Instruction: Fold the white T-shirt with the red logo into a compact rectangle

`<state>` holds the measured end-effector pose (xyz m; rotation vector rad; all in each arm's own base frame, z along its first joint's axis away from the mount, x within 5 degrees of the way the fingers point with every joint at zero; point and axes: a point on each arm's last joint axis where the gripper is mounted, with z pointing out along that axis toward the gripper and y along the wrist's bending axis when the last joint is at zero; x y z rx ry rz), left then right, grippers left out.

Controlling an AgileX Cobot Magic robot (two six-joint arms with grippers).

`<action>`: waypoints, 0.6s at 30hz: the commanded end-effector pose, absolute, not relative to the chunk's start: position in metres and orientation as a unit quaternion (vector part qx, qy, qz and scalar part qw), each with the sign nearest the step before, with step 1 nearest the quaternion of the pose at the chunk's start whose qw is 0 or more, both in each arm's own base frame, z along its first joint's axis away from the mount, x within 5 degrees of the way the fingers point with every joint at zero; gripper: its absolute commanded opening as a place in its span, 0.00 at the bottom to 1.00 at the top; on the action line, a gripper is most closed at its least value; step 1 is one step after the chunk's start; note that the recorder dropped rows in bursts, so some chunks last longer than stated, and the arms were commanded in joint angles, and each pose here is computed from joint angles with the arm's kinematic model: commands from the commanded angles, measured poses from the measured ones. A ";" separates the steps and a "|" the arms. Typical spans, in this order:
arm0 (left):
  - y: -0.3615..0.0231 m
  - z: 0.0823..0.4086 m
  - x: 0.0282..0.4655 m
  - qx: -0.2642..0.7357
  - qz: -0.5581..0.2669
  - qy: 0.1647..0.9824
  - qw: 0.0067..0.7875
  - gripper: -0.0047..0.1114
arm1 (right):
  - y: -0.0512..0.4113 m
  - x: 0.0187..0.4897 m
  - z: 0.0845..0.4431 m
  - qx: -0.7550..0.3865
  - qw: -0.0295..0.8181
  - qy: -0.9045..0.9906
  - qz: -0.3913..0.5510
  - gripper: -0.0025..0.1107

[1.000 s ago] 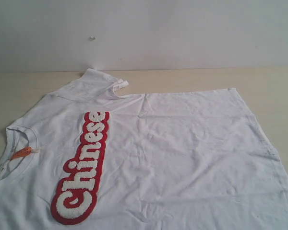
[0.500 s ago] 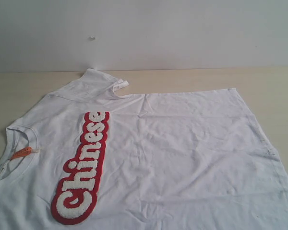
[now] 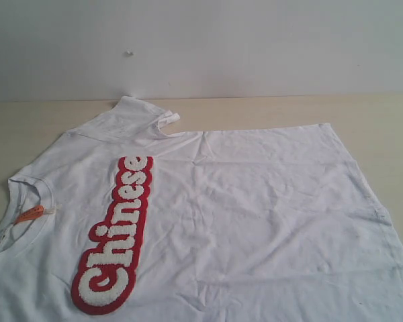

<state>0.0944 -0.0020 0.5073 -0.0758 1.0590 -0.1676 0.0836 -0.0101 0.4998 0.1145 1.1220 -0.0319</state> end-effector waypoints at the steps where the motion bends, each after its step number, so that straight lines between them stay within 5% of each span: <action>1: -0.004 0.477 0.161 -0.041 -0.068 0.639 0.765 0.04 | -0.017 0.158 0.477 0.044 0.722 0.690 -0.016 0.02; 10: -0.007 0.378 0.276 0.053 0.010 0.854 0.517 0.04 | -0.025 0.266 0.417 -0.015 0.483 0.876 -0.003 0.02; 18: -0.016 0.292 0.316 0.255 0.016 0.922 0.292 0.04 | -0.025 0.310 0.348 -0.170 0.320 0.932 -0.003 0.02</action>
